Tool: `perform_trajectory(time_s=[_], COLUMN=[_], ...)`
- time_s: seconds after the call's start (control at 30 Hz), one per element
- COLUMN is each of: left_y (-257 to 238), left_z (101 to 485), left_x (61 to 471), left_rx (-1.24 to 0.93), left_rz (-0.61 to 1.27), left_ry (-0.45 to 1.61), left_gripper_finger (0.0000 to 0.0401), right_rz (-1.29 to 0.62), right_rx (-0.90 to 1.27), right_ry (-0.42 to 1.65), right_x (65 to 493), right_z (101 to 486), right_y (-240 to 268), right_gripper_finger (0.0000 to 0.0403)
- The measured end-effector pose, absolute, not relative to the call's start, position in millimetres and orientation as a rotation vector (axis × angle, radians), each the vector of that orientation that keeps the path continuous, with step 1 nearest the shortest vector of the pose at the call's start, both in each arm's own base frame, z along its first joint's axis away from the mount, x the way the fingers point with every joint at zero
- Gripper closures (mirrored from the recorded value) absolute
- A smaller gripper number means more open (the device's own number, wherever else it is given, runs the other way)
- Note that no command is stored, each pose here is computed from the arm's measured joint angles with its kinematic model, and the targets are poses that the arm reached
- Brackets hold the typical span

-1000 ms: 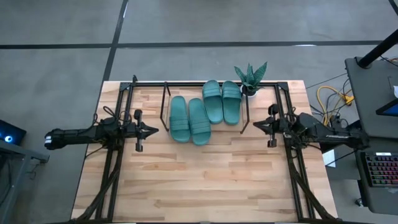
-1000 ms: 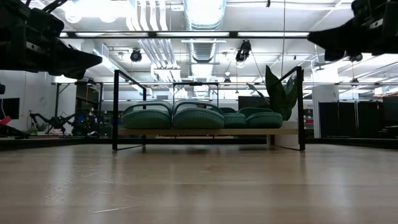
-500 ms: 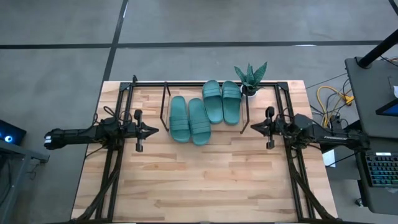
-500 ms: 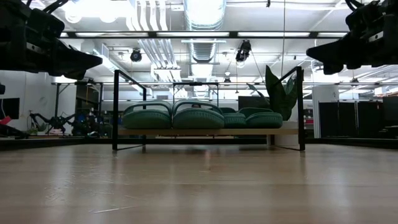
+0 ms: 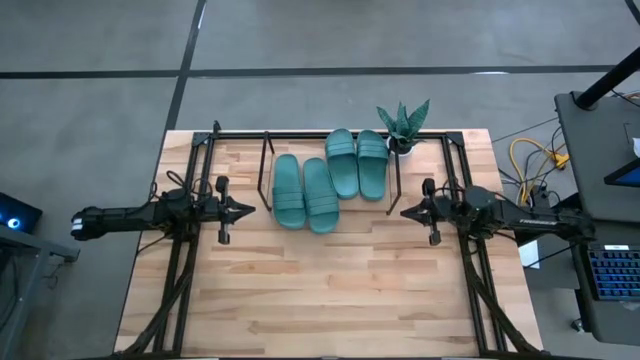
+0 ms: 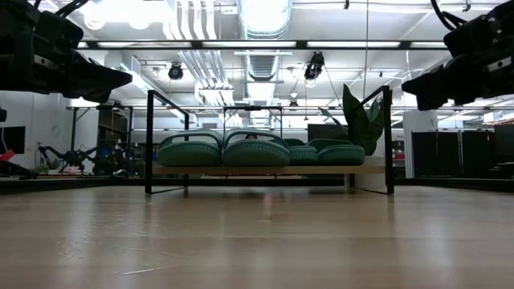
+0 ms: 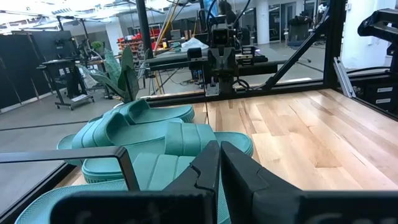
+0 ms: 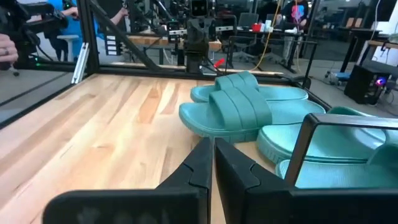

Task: Pick and place slides into the shelf
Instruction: Return to Home Position

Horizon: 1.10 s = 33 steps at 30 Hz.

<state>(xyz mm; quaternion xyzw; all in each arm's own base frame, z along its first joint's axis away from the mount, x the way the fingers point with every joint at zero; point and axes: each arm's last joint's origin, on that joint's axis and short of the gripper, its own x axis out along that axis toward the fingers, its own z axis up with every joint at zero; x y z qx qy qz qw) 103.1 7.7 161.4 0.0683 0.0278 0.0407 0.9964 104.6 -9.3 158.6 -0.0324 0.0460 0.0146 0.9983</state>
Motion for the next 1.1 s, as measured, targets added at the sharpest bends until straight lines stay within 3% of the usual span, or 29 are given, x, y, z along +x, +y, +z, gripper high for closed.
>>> perform_trajectory(time_s=[0.4,1.1], left_y=[5.8,5.1], left_z=[161.4,161.3], left_x=[103.2,103.3], left_rx=[-0.049,-0.073], left_rz=[0.02,-0.001], left_ry=[0.05,0.052], left_gripper_finger=[0.0401,0.0401], right_rz=[0.03,0.029], right_rx=[-0.083,-0.073], right_ry=[0.088,0.089], right_x=[105.0,105.0], right_z=[159.0,159.1], right_y=[-9.3,-9.3], right_gripper_finger=[0.0394,0.0394])
